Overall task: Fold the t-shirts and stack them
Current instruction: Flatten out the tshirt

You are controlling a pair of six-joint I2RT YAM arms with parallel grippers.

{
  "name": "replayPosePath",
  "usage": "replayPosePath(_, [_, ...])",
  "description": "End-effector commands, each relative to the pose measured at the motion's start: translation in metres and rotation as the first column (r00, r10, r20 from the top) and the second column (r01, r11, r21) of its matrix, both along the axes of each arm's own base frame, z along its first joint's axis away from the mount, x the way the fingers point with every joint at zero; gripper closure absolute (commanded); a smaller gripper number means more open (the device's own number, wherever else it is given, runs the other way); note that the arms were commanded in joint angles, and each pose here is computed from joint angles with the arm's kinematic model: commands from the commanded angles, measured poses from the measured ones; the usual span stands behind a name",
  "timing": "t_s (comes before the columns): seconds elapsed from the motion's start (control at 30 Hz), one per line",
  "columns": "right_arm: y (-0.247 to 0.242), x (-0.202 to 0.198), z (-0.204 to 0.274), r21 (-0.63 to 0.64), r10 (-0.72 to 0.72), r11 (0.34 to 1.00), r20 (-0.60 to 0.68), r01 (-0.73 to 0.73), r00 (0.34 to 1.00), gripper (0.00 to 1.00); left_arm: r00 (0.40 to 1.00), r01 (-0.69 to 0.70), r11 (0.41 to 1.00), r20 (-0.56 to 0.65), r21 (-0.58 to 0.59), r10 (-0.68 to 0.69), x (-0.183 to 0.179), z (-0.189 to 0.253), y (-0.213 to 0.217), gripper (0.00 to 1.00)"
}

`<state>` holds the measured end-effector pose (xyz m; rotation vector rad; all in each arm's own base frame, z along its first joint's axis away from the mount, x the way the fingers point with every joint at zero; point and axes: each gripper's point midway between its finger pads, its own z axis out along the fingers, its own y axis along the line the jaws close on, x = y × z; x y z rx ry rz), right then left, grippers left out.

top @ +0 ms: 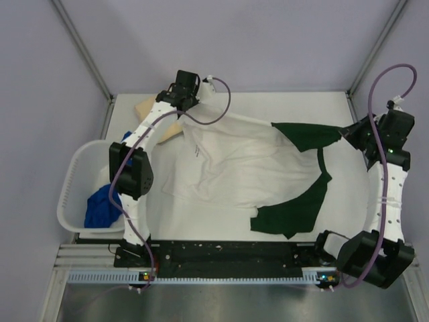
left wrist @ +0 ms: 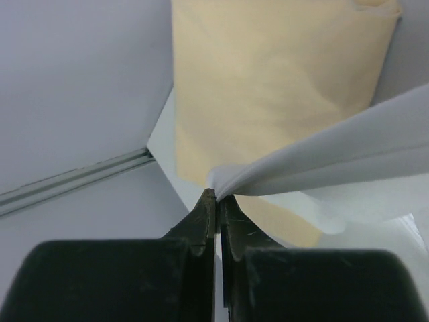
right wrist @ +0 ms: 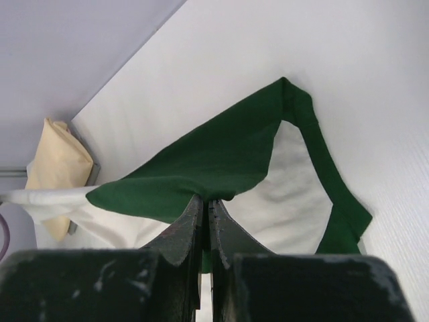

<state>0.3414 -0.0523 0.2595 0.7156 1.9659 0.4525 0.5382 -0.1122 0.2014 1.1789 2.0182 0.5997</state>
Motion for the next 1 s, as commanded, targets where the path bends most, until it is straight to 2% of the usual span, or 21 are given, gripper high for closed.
replayPosePath(0.0, [-0.009, -0.010, 0.063, -0.052, -0.029, 0.998, 0.143, 0.036, 0.989, 1.00, 0.972, -0.076, 0.997, 0.221, -0.015, 0.077, -0.005, 0.097, 0.021, 1.00])
replayPosePath(0.13, [-0.013, -0.018, 0.123, -0.095, -0.043, 0.993, 0.257, 0.069, 0.965, 1.00, 0.955, -0.092, 0.996, 0.284, -0.004, 0.089, -0.035, 0.152, 0.037, 1.00])
replayPosePath(0.3, [-0.007, -0.046, 0.231, -0.187, -0.034, 0.973, 0.463, 0.136, 0.885, 1.00, 0.941, -0.082, 0.997, 0.330, -0.001, 0.078, -0.092, 0.213, 0.055, 1.00])
replayPosePath(0.4, [0.007, -0.083, 0.305, -0.246, -0.006, 0.950, 0.602, 0.192, 0.799, 1.00, 0.933, -0.050, 0.999, 0.357, -0.012, 0.051, -0.131, 0.245, 0.057, 1.00])
replayPosePath(0.53, [0.019, -0.144, 0.370, -0.328, 0.005, 0.887, 0.711, 0.326, 0.703, 1.00, 0.920, 0.016, 0.999, 0.393, -0.028, -0.004, -0.187, 0.280, 0.054, 1.00])
replayPosePath(0.67, [0.018, -0.217, 0.407, -0.338, -0.053, 0.776, 0.806, 0.532, 0.590, 1.00, 0.896, 0.074, 0.997, 0.442, -0.039, -0.049, -0.237, 0.304, 0.051, 1.00])
replayPosePath(0.77, [0.014, -0.257, 0.419, -0.310, -0.084, 0.725, 0.846, 0.615, 0.526, 1.00, 0.883, 0.073, 0.997, 0.468, -0.039, -0.046, -0.262, 0.316, 0.054, 1.00])
replayPosePath(0.97, [-0.012, -0.300, 0.428, -0.275, -0.117, 0.685, 0.872, 0.675, 0.475, 1.00, 0.863, 0.049, 0.997, 0.506, -0.057, -0.014, -0.273, 0.327, 0.059, 1.00])
